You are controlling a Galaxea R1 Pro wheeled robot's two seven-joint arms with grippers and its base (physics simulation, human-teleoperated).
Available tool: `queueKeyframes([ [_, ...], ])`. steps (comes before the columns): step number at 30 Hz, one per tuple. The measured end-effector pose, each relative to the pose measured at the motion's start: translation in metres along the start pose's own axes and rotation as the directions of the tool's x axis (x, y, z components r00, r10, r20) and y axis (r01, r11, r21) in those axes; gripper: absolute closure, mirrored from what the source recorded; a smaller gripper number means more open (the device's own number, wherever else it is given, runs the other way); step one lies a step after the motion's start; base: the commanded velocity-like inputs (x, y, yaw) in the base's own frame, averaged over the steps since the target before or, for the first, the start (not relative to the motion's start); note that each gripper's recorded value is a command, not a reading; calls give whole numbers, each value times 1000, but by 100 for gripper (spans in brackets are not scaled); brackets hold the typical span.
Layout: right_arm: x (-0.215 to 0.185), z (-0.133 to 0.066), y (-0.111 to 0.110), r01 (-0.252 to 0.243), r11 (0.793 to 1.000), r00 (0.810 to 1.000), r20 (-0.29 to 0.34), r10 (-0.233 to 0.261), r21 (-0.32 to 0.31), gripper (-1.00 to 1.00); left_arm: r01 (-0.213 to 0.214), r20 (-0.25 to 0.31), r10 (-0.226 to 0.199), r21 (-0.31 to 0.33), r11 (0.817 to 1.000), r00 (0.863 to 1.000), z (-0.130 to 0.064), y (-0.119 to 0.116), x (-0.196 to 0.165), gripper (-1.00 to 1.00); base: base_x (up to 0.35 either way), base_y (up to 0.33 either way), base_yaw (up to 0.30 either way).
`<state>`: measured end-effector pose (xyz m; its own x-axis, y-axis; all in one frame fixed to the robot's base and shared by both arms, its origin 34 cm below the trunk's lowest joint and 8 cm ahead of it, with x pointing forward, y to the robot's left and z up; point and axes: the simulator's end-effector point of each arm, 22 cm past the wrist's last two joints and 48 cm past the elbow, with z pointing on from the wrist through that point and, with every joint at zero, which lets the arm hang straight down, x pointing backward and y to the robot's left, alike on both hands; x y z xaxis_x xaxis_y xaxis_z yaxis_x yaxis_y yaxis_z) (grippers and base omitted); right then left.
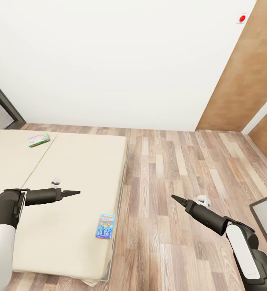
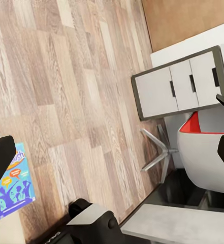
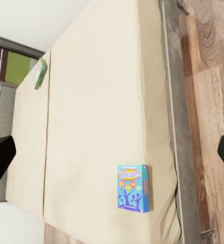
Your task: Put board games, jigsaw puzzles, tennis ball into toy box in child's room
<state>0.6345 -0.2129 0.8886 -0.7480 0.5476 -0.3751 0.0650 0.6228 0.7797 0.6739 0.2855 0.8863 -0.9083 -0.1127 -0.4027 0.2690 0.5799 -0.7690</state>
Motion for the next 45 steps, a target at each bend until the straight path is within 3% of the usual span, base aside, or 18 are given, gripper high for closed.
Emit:
queueKeyframes([
  [45,-20,-15,32,41,998,998,48,-39,-43,-100,-60,35,60,1,998,998,-18,-29,-22,-100,0,0,0],
])
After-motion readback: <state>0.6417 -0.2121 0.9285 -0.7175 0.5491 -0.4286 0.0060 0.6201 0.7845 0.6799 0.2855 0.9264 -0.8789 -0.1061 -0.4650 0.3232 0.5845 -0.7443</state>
